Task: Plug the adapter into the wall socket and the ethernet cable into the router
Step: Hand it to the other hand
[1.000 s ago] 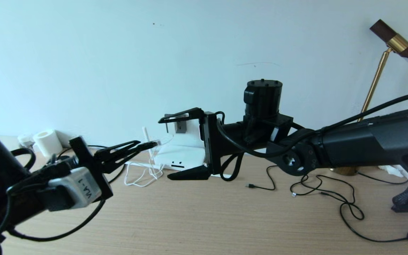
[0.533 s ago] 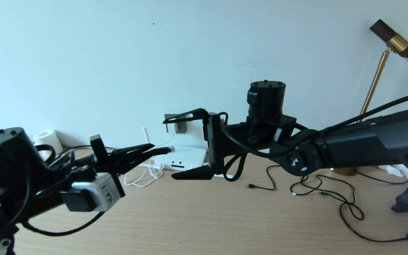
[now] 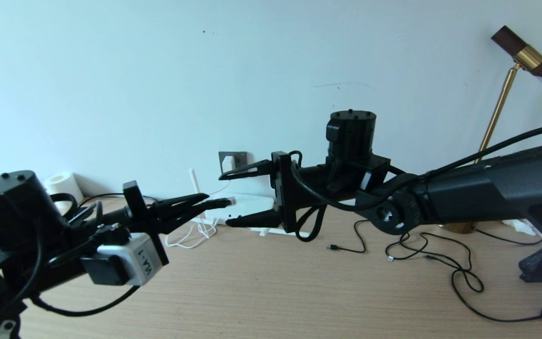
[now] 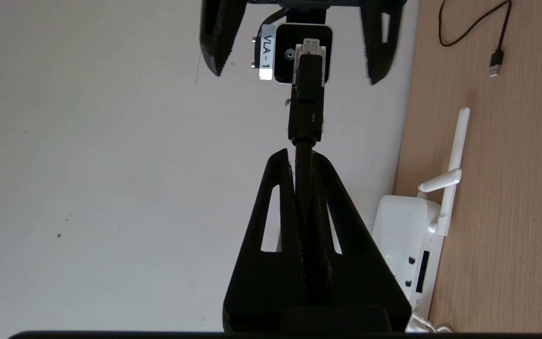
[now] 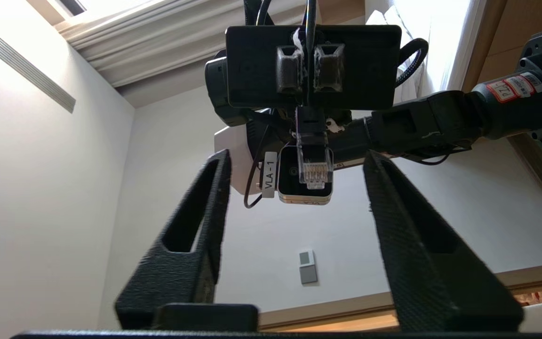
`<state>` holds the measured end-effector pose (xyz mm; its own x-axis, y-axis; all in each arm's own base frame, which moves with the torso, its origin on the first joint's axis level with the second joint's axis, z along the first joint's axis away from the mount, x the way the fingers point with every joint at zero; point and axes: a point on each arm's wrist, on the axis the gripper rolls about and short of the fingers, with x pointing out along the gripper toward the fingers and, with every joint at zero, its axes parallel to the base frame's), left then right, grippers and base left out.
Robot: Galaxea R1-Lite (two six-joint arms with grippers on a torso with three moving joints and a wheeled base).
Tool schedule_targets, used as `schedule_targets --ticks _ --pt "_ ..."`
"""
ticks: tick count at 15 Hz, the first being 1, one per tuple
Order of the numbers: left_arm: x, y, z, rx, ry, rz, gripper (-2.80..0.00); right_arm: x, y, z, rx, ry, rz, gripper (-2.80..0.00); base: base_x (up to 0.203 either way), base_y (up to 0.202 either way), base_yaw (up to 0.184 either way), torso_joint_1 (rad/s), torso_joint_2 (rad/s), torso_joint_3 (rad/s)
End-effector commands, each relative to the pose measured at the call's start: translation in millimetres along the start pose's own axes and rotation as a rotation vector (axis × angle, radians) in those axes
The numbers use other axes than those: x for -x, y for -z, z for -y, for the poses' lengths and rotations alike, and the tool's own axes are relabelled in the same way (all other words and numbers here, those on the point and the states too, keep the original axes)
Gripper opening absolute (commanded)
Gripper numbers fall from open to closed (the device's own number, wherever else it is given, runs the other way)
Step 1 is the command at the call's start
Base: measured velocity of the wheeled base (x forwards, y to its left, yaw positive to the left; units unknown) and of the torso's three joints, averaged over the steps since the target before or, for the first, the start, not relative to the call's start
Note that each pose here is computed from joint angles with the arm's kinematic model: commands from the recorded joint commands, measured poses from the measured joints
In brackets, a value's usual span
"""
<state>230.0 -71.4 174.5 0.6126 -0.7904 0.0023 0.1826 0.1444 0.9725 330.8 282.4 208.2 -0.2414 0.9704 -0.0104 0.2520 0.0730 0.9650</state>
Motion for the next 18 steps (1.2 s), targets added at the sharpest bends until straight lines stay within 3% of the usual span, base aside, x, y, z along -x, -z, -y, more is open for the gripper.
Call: schedule_targets --ticks 1,18 --pt "1.7 -1.6 0.6 -0.009 -0.001 0.005 -2.80 -0.4 -0.7 1.2 -0.010 0.002 -0.008 -2.80 0.000 0.000 0.000 0.000 0.00 0.000" --pt "4.8 -5.0 1.5 -0.005 0.000 0.008 -2.80 -2.3 -0.8 3.9 -0.012 0.004 -0.012 -2.80 0.000 0.000 0.000 0.000 0.00 0.000"
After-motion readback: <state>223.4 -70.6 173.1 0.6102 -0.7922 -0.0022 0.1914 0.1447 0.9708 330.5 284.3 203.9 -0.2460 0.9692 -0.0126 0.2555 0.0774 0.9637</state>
